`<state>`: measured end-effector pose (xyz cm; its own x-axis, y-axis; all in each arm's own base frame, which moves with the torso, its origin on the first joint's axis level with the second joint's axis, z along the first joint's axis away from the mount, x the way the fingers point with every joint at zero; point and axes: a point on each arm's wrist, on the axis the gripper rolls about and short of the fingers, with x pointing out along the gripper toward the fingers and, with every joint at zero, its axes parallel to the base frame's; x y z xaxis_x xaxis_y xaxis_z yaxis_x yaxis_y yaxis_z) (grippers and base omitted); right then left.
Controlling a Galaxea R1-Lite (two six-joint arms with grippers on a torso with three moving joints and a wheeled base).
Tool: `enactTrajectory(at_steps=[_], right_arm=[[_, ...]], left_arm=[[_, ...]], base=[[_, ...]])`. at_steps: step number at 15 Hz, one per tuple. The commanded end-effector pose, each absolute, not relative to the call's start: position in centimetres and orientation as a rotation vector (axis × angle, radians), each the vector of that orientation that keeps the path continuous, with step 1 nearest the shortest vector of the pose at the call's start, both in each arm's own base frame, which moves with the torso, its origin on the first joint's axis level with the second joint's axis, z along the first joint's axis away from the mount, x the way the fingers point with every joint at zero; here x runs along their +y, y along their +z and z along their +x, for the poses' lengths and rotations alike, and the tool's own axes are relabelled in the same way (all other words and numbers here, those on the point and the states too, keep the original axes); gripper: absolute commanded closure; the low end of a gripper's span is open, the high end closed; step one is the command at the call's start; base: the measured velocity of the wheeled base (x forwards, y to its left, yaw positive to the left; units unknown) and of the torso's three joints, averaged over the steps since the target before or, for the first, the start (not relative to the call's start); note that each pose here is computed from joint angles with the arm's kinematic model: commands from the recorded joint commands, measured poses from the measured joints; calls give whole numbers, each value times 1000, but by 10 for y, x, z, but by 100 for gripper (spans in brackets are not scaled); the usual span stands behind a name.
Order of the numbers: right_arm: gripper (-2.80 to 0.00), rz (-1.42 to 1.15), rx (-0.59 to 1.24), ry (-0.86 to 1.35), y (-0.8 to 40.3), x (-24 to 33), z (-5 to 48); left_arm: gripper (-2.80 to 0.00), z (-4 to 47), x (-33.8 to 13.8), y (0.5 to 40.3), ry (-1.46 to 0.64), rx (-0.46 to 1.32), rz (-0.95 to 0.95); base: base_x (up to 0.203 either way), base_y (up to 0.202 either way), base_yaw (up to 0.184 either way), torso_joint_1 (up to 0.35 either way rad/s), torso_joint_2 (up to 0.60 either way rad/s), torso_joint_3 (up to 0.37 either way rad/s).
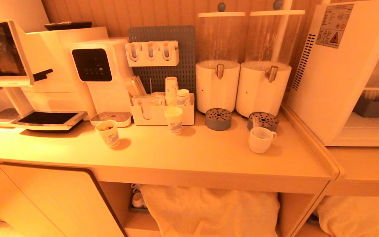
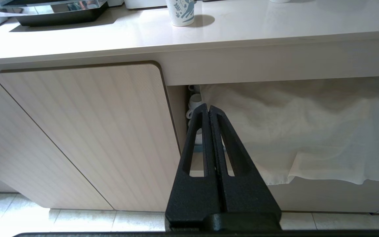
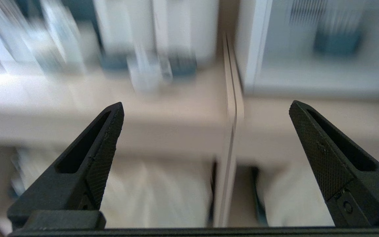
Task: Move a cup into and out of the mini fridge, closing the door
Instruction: Put the ceramic cup in the freezer
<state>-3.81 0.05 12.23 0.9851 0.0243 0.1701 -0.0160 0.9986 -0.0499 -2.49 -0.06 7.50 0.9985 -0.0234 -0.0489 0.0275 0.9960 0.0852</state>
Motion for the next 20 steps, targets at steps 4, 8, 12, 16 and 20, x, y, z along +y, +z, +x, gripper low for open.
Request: enactTrajectory(at_steps=[4, 8, 12, 16, 20], right_arm=[[-280, -21, -370, 38, 264, 1, -84], [-280, -6, -134, 97, 363, 1, -23], [-280, 23, 304, 461, 350, 13, 59], [-280, 202, 590, 709, 274, 10, 132], [-280, 223, 664, 765, 177, -6, 196]], left_arm=[[0, -25, -1, 75, -20, 47, 85], [0, -25, -1, 75, -24, 47, 86], [0, -25, -1, 75, -24, 47, 88], [0, -25, -1, 75, -24, 47, 88], [0, -25, -1, 75, -24, 47, 88]], base=[[0, 0, 0, 0, 0, 0], [0, 0, 0, 0, 0, 0], [0, 0, 0, 0, 0, 0], [0, 0, 0, 0, 0, 0], [0, 0, 0, 0, 0, 0]])
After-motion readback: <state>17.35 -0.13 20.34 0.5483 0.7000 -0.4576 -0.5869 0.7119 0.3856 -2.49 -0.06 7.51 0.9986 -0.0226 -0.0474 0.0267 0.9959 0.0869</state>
